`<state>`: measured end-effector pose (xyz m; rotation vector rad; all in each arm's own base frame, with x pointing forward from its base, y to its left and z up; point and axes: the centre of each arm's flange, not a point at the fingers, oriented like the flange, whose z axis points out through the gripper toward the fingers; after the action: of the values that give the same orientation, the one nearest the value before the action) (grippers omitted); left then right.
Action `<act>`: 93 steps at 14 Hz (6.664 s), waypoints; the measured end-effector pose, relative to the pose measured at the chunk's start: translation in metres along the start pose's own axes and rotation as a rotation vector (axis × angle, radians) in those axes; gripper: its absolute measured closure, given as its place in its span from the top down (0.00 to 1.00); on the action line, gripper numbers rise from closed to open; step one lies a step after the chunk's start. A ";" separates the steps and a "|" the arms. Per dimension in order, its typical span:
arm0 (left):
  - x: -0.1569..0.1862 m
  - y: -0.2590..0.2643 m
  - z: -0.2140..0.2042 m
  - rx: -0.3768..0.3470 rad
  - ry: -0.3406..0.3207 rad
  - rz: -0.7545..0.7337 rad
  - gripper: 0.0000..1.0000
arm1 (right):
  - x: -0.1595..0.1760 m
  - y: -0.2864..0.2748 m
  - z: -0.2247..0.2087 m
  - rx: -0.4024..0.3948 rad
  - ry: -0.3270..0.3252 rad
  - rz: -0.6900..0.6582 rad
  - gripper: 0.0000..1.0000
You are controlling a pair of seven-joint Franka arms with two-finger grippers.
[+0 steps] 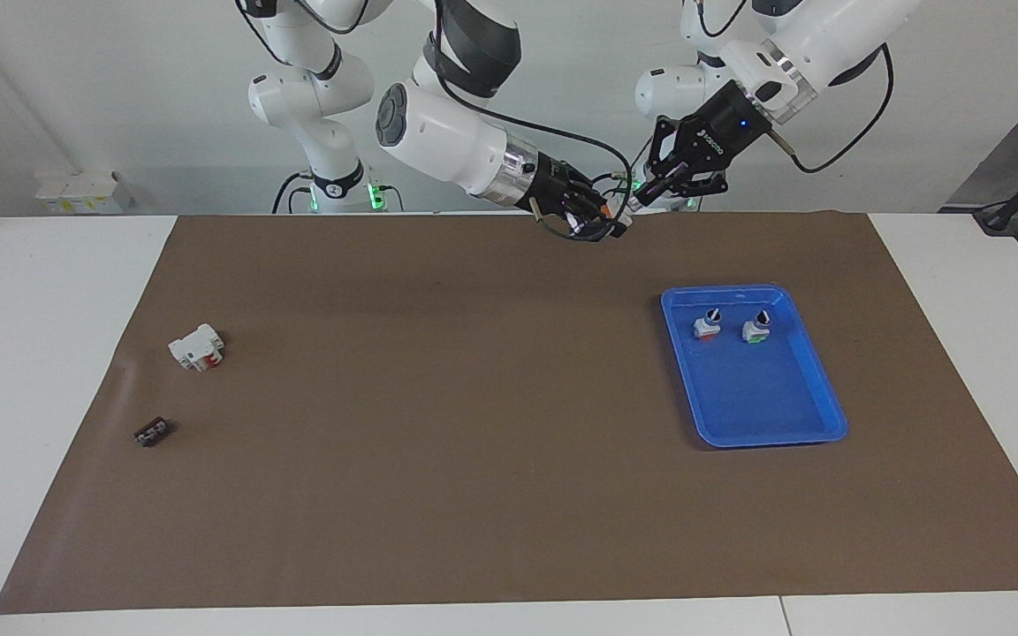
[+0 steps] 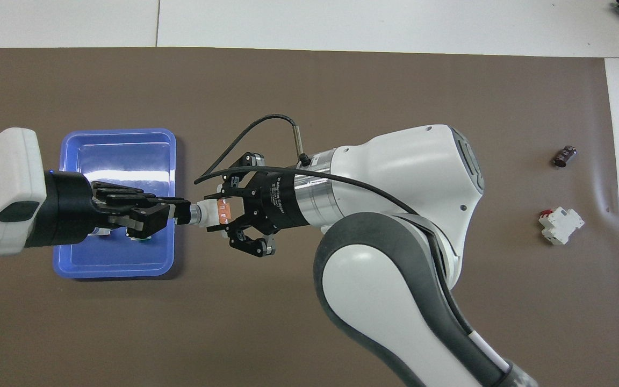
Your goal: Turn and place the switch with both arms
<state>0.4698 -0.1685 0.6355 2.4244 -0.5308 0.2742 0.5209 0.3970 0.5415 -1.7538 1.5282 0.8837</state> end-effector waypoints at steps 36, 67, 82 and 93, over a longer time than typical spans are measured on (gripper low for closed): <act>-0.001 -0.235 0.121 0.505 -0.456 0.462 0.10 | 0.142 -0.006 -0.307 -0.604 0.847 -1.199 1.00; 0.032 -0.116 -0.075 0.604 -0.248 -0.331 1.00 | 0.150 0.039 -0.396 -0.691 0.800 -1.180 1.00; 0.027 -0.098 -0.071 0.627 -0.269 -0.436 1.00 | 0.139 0.037 -0.384 -0.704 0.795 -1.209 1.00; 0.019 -0.121 -0.095 0.643 -0.271 -0.423 1.00 | 0.132 0.041 -0.381 -0.720 0.779 -1.211 1.00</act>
<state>0.5332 -0.0281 0.6503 3.1453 -0.0157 -0.0869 0.5222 0.0061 0.6475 -3.1648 0.1413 0.0442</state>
